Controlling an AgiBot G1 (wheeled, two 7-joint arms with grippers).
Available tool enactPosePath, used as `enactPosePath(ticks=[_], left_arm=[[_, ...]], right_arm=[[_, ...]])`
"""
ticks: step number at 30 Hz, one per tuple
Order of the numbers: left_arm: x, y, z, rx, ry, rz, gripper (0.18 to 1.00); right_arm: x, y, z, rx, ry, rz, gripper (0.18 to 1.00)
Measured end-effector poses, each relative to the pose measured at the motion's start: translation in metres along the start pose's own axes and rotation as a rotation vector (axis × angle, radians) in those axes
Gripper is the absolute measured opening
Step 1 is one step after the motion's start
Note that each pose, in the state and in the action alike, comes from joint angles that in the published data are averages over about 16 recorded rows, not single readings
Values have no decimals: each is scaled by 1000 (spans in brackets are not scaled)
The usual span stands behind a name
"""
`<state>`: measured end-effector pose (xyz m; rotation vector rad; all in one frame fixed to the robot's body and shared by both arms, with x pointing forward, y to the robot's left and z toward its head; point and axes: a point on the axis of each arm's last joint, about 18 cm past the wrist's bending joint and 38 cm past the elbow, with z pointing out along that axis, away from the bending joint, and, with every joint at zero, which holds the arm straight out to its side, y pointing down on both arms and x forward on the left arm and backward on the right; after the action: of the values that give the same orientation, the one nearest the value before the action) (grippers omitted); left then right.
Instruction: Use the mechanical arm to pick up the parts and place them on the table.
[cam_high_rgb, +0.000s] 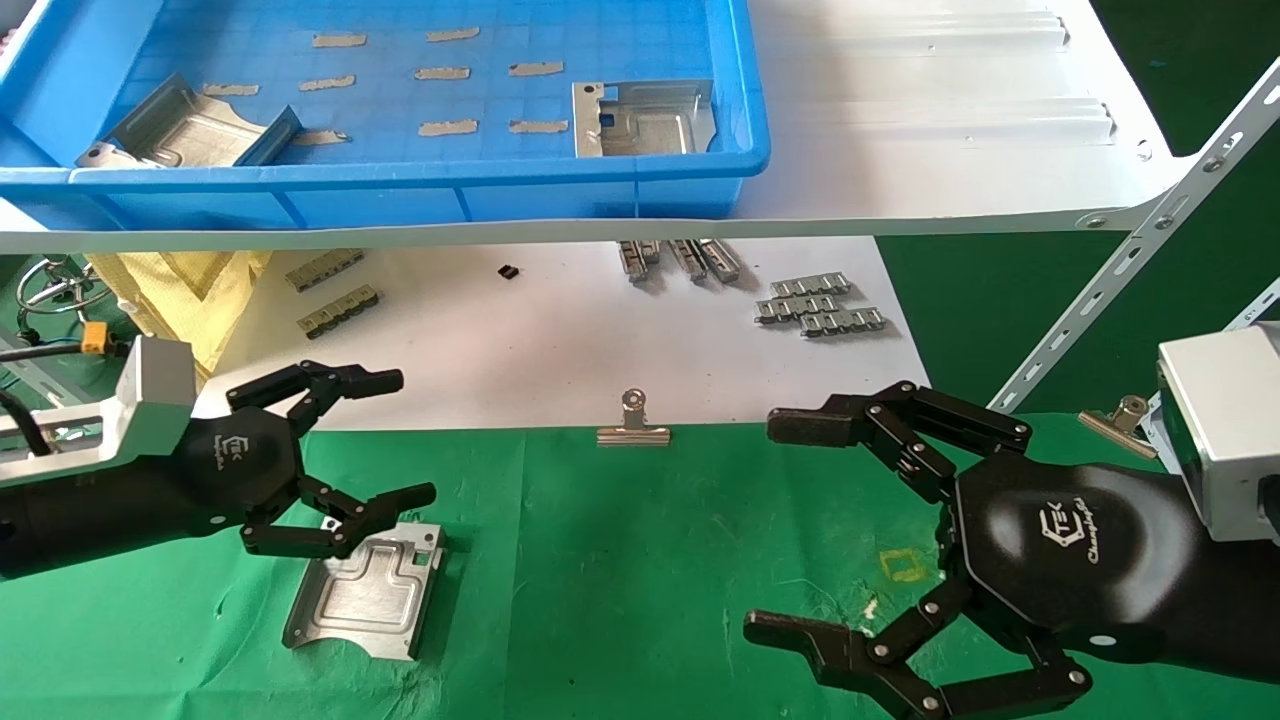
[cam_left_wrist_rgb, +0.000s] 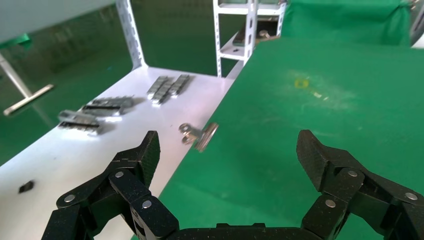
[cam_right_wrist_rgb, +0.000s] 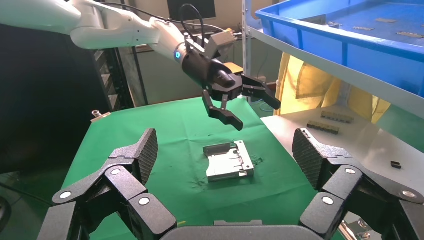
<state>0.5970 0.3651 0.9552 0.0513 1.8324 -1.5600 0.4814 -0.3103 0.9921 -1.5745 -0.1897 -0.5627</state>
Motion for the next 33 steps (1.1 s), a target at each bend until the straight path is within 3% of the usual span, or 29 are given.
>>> enactPosePath(ticks=[33], left_arm=[[70, -84, 0, 141, 195, -55, 1001]], right_arm=[[0, 0, 0, 0, 0, 0, 1001]])
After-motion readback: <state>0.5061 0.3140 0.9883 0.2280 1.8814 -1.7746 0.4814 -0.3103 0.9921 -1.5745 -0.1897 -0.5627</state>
